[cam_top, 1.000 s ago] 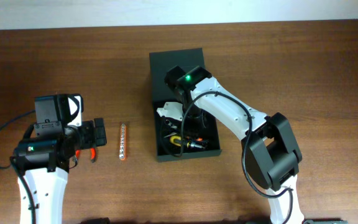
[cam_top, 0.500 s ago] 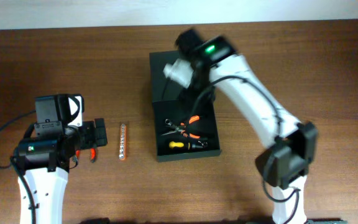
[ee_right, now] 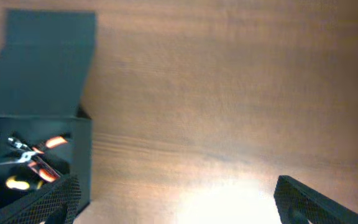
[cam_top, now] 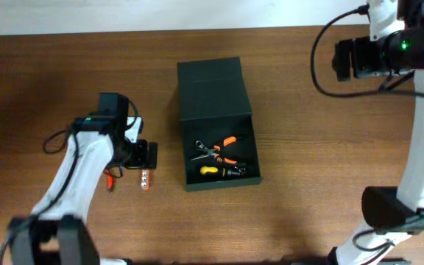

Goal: Pack container
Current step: 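Grasp the orange socket rail with the left gripper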

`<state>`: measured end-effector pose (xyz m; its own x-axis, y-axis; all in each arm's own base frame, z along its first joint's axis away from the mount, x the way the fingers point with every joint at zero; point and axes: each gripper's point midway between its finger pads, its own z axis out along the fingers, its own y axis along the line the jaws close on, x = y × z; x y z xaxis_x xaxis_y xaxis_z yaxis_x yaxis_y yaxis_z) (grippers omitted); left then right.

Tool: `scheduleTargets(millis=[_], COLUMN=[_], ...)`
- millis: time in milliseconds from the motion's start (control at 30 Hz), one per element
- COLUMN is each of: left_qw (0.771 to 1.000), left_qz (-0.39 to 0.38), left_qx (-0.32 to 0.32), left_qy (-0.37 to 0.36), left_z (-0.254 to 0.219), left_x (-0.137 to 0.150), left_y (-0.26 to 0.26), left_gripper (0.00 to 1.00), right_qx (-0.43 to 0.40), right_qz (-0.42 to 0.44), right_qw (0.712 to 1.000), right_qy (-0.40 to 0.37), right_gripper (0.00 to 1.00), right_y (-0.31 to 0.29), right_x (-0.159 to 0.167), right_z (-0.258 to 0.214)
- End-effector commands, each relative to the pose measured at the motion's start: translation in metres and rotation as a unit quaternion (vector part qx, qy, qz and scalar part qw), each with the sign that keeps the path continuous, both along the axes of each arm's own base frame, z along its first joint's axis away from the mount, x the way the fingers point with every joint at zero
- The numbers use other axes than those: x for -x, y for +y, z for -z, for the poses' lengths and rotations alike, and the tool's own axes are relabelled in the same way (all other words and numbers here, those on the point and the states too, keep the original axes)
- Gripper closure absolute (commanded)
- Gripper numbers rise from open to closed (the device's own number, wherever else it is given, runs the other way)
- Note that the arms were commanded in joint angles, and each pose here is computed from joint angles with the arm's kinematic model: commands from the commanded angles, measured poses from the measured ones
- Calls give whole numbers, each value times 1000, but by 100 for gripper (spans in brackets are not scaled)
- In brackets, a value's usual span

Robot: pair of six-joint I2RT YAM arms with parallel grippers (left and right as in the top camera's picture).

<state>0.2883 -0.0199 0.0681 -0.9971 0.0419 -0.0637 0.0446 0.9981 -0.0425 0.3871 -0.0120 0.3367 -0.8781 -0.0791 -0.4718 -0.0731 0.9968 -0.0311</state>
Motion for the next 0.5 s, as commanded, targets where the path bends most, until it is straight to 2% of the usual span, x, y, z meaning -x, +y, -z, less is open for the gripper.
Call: scheduleTargets(millis=[0,167,333,467], left_qw=[998,996,997,998], left_qz=[-6,-7,-6,-6], left_qx=[32,31,23,-13], left_qy=[47,82,75,63], left_z=[28,61,71,75], left_x=[-1,-2,-9,-14], left_y=[-11,-11,-9,4], left_gripper=[1,1,1,0], right_qx=[-17,-17,-16,-17], right_qz=[29,32,25,25], right_qw=[998,996,994,993], right_qy=[47,79,103,111], right_gripper=[1,1,1,1], right_y=[-15,-21,-21,-21], right_x=[-1,-2,-2,-2], right_z=[29,54,73,80])
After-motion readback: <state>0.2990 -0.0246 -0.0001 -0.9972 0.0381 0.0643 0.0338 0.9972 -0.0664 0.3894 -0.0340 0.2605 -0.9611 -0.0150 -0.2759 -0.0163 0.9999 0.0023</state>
